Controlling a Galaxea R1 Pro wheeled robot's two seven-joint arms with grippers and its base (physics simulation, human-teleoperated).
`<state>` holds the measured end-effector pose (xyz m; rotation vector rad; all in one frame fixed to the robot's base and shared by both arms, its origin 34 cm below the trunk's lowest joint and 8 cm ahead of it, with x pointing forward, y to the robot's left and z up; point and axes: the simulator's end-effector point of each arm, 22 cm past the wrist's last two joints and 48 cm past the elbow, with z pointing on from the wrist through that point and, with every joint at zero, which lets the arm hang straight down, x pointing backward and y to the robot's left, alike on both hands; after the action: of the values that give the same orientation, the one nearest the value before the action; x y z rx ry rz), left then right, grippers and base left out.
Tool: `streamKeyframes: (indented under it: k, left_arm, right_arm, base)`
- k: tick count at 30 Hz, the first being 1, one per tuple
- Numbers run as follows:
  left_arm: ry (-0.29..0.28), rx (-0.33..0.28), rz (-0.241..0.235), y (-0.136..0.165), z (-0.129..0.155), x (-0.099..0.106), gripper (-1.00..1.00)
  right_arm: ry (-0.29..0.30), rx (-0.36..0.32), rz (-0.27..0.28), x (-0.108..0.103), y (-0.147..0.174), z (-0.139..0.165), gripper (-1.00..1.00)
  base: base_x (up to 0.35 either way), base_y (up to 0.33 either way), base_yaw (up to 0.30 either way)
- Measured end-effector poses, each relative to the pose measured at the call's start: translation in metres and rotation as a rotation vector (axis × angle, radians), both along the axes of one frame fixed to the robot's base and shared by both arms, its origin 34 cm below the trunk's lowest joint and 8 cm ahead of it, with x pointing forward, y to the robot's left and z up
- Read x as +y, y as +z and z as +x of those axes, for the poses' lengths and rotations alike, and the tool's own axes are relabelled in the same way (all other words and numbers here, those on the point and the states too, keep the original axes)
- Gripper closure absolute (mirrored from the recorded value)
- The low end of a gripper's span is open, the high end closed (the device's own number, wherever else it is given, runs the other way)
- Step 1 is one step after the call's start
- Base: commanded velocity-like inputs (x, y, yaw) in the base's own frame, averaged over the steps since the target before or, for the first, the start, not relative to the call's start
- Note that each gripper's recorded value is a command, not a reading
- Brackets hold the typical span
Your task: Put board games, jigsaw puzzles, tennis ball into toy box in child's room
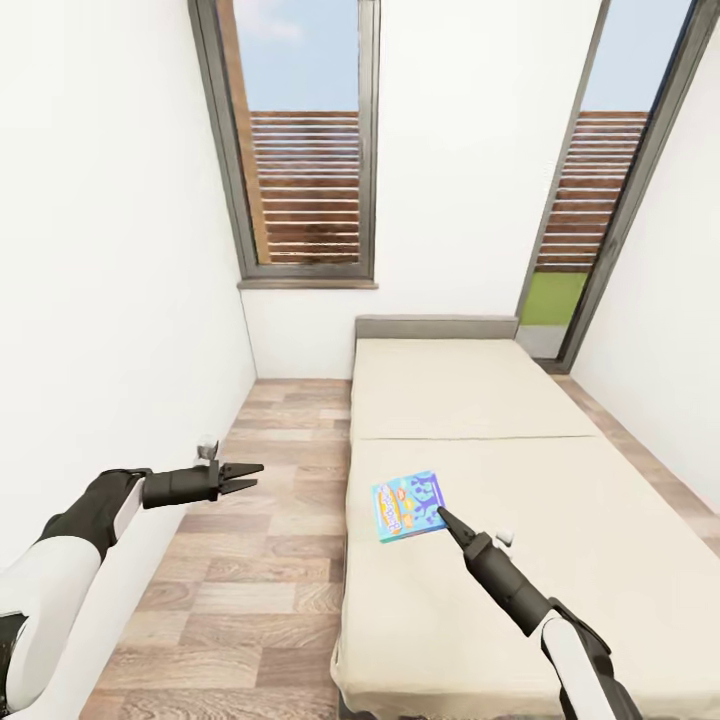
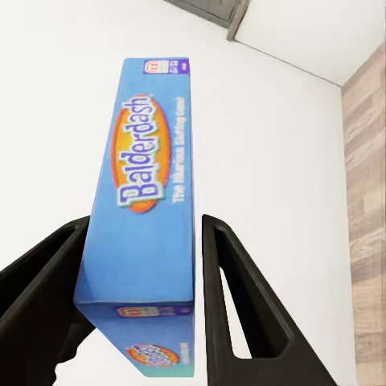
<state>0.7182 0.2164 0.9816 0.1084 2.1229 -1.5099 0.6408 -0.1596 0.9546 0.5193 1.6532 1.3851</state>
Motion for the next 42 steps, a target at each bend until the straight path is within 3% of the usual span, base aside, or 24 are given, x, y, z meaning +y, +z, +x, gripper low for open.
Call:
streamKeyframes:
  k: [42]
  left_arm:
    - [0.005, -0.036, 0.002, 0.063, -0.014, 0.004, -1.0]
  right_arm:
    - [-0.006, -0.046, -0.009, 0.003, 0.06, -0.012, 1.0]
  base:
    - [0.0, 0.0, -0.254]
